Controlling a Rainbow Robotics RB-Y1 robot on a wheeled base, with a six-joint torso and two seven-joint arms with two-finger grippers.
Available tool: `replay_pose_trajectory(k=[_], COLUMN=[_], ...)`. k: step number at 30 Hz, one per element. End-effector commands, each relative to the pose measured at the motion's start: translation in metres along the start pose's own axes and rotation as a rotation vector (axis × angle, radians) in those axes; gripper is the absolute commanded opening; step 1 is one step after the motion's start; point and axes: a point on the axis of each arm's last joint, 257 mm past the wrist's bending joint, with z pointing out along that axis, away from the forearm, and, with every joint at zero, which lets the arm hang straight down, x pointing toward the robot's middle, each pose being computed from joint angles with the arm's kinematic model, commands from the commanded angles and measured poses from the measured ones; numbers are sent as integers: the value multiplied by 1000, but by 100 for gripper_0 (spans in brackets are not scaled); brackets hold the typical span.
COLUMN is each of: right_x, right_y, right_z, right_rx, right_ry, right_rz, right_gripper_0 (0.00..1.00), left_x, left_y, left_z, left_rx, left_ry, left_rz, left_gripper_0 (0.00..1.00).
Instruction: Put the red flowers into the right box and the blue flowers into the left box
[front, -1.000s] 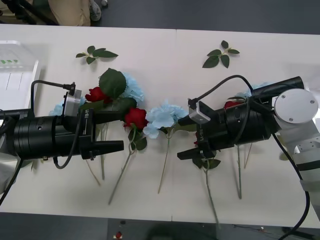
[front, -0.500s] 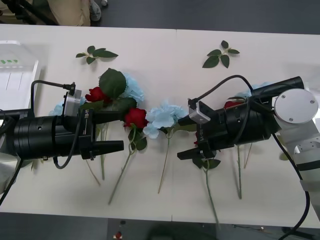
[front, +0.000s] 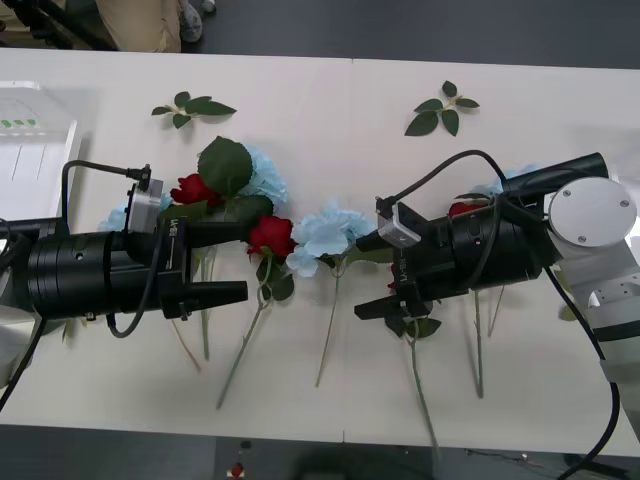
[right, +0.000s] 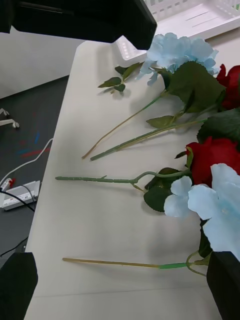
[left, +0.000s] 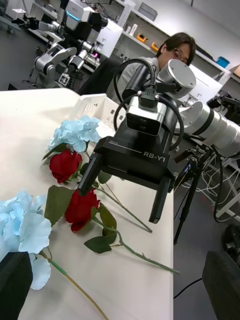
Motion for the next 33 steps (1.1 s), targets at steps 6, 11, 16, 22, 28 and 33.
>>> replay_pose_trajectory(k=[6, 11, 16, 22, 28, 33], right_x=[-5, -5, -5, -5, 36, 46], right_y=[1, 1, 1, 1, 10, -12], right_z=[-2, -2, -2, -2, 3, -11], right_rx=[5, 5, 5, 5, 8, 83], right_ry=[-8, -8, -8, -8, 31, 64], right_rz=[-14, -14, -14, -14, 84, 79], right_gripper_0=[100, 100, 100, 100, 100, 100], left_x=[-16, -16, -16, -16, -16, -5], left_y=[-6, -6, -6, -6, -6, -11], left_z=[4, 4, 4, 4, 4, 6], left_rx=[16, 16, 16, 16, 16, 29], left_ry=[-6, -6, -6, -6, -6, -43], left_rz=[83, 83, 83, 83, 83, 14], left_gripper_0=[100, 100, 100, 100, 100, 100])
